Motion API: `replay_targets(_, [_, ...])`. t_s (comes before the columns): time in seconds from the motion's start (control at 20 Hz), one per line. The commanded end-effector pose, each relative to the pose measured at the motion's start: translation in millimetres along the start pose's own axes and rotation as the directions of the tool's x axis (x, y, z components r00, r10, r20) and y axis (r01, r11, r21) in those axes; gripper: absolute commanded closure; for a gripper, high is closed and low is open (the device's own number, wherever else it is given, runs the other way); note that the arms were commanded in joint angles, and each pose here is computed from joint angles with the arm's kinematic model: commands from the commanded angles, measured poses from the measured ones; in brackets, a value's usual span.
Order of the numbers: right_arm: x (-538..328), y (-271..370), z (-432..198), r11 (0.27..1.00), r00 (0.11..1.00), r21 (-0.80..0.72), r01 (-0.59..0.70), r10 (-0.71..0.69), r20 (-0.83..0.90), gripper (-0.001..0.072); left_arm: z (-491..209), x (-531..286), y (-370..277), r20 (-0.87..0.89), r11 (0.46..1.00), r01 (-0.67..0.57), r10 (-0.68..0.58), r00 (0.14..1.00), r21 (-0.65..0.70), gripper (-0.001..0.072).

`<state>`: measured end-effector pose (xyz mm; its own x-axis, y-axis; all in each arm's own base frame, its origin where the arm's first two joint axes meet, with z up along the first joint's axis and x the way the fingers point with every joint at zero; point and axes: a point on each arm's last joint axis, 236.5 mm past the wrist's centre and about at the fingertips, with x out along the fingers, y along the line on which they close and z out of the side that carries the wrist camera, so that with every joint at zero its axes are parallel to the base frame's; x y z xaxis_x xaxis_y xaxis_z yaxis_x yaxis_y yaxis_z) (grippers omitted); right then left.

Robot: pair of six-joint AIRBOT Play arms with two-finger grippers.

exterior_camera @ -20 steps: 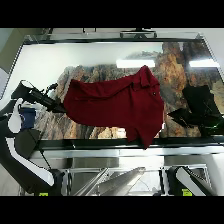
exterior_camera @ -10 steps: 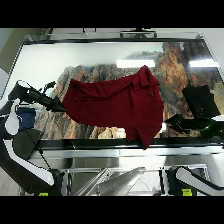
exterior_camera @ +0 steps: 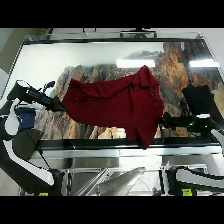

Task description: Fold the shirts.

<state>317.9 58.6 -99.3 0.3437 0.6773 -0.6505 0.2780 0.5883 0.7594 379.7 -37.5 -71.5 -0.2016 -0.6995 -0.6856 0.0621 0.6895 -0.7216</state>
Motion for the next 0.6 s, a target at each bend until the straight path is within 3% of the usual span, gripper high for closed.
replay_targets(0.0, [-19,76,23,0.968,0.971,-0.119,-0.223,0.231,0.062,0.0695,7,-22,-33,0.079,0.998,0.044,-0.048,0.996,0.046,0.0693])
replay_targets(0.15, [-105,177,45,0.862,0.905,-0.406,-0.304,0.394,0.160,0.0695,17,-77,-129,0.248,0.950,0.201,-0.259,0.933,0.238,0.0693])
replay_targets(0.25, [-200,261,49,0.737,0.796,-0.635,-0.231,0.519,0.312,0.0696,2,-123,-216,0.304,0.847,0.291,-0.448,0.841,0.445,0.0693])
replay_targets(0.4, [-339,372,-2,0.538,0.574,-0.840,0.067,0.668,0.474,0.0695,-69,-202,-355,0.234,0.537,0.318,-0.725,0.648,0.781,0.0693])
replay_targets(0.55, [-421,438,-67,0.434,0.365,-0.783,0.445,0.711,0.601,0.0696,-171,-262,-459,0.077,0.197,0.173,-0.844,0.531,0.965,0.0692])
